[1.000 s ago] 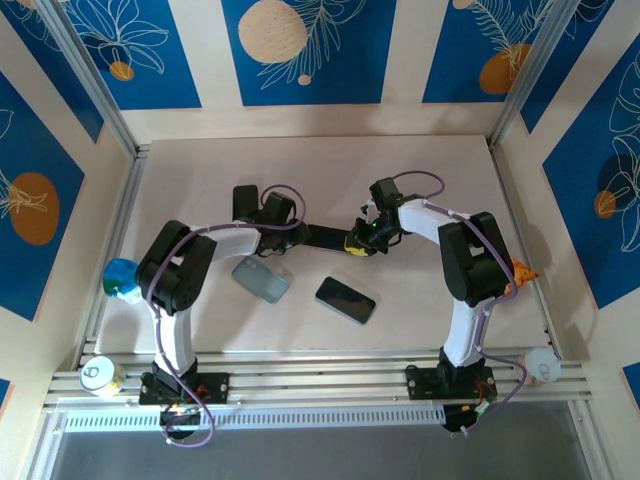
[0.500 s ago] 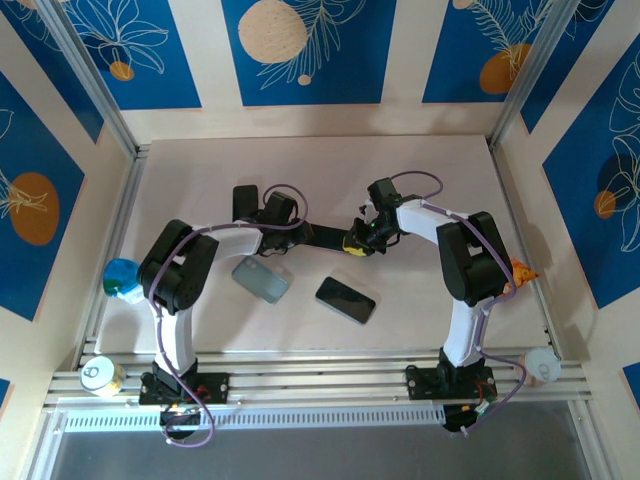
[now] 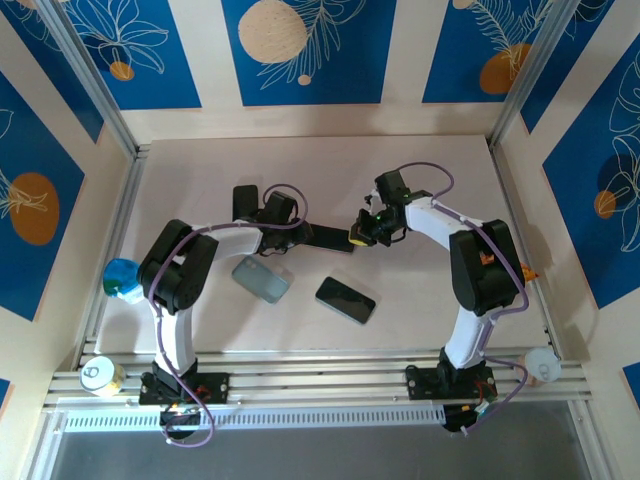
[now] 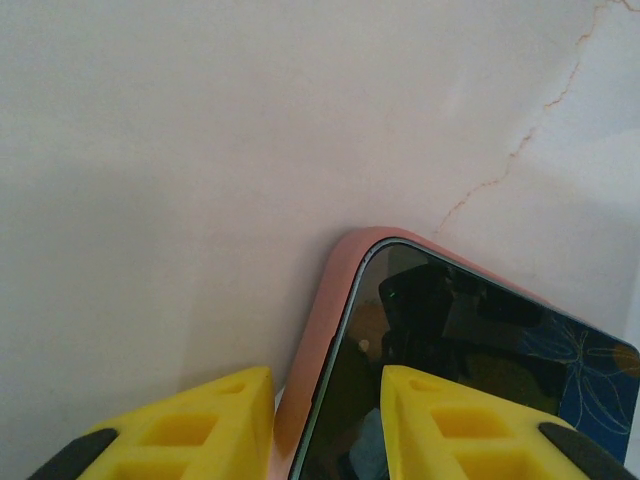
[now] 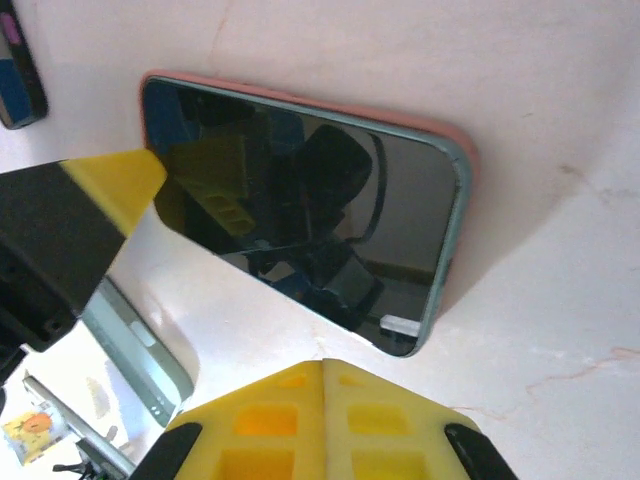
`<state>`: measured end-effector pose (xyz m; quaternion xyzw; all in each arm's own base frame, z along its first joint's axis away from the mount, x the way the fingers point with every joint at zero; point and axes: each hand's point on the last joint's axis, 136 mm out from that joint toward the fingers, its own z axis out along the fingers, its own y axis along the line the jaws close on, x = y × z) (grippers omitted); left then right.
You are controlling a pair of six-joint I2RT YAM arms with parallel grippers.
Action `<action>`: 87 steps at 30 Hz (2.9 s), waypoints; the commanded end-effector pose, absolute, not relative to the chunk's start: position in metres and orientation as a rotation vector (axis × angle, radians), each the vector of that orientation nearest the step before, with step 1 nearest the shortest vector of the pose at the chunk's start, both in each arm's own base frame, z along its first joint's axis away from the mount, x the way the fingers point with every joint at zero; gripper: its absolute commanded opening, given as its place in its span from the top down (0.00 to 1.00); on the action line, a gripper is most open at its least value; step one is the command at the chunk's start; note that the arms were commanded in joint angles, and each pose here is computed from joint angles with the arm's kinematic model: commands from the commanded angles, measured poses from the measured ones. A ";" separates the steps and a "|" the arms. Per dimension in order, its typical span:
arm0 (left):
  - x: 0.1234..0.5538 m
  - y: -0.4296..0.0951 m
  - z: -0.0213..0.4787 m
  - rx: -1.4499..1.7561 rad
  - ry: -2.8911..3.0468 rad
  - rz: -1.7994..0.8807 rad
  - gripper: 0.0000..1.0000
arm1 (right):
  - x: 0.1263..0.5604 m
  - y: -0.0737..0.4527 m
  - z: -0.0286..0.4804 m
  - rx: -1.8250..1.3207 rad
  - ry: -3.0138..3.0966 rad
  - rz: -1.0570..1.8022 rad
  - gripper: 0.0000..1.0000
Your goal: Put the phone into the phone case
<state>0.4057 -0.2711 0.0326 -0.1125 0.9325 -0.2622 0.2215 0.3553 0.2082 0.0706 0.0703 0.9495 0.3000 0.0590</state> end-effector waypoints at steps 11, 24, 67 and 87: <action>0.422 -0.273 0.048 -0.277 2.548 -0.743 0.67 | 0.334 0.210 0.037 0.185 2.981 0.780 1.00; 0.421 -0.274 0.035 -0.280 2.575 -0.753 0.67 | 0.328 0.210 0.012 0.192 3.033 0.673 1.00; 0.396 -0.268 0.018 -0.258 2.648 -0.702 0.72 | 0.313 0.230 -0.003 -0.010 3.080 0.466 1.00; 0.400 -0.264 0.018 -0.239 2.665 -0.636 0.73 | 0.344 0.218 0.055 0.039 2.932 0.550 1.00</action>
